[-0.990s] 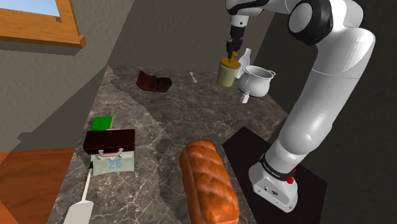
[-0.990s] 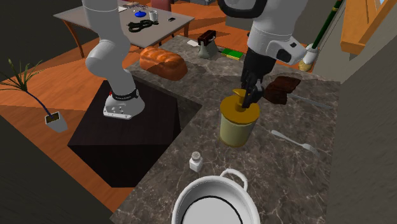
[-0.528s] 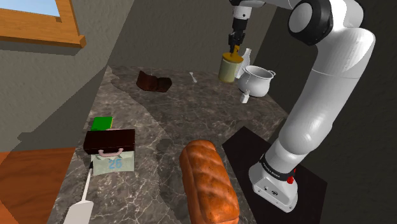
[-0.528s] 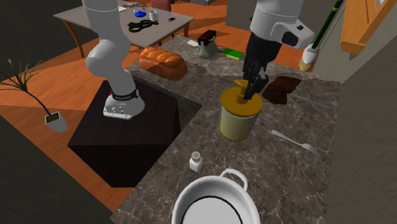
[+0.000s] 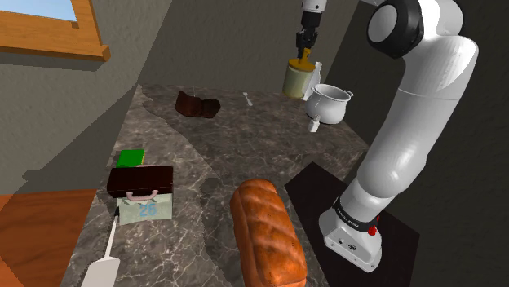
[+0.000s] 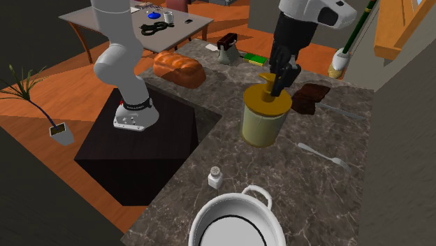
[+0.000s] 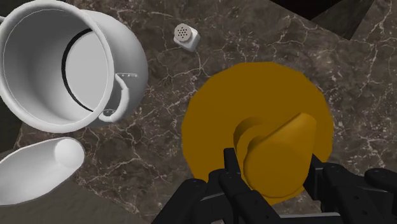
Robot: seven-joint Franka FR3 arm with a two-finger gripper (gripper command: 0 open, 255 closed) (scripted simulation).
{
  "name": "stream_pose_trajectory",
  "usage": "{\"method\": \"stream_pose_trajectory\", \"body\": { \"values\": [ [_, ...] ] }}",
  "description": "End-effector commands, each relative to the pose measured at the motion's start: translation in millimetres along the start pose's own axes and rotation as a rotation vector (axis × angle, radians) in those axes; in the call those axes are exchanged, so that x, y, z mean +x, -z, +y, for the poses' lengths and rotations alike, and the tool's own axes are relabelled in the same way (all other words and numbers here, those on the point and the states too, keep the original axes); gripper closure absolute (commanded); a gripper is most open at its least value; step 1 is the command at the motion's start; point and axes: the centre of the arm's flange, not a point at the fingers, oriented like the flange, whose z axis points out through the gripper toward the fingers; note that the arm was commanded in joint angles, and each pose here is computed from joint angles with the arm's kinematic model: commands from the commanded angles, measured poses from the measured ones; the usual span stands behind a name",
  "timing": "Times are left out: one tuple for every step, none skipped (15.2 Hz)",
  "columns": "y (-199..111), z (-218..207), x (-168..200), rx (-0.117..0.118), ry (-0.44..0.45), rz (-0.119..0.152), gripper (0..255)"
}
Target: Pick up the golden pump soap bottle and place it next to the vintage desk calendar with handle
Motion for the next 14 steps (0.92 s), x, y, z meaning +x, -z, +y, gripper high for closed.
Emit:
{"method": "stream_pose_trajectory", "body": {
  "values": [
    [11.2, 1.3, 0.0, 0.0, 0.0, 0.0, 255],
    [16.5, 1.5, -0.5, 0.0, 0.0, 0.0, 255],
    [21.7, 1.7, -1.0, 0.0, 0.0, 0.0, 255],
    [26.9, 1.9, -1.6, 0.0, 0.0, 0.0, 255],
    [32.2, 2.1, -2.1, 0.0, 0.0, 0.0, 255],
    [37.4, 2.3, -2.6, 0.0, 0.0, 0.0, 255],
    [42.7, 2.5, -3.2, 0.0, 0.0, 0.0, 255],
    [47.9, 2.7, -3.7, 0.0, 0.0, 0.0, 255],
    [53.2, 2.9, -4.2, 0.0, 0.0, 0.0, 255],
    [58.4, 3.1, -4.8, 0.0, 0.0, 0.0, 255],
    [63.7, 3.3, -5.3, 0.0, 0.0, 0.0, 255],
    [68.9, 3.6, -5.8, 0.0, 0.0, 0.0, 255],
    [74.2, 3.8, -6.4, 0.0, 0.0, 0.0, 255],
    [79.4, 4.0, -6.9, 0.0, 0.0, 0.0, 255]
  ]
}}
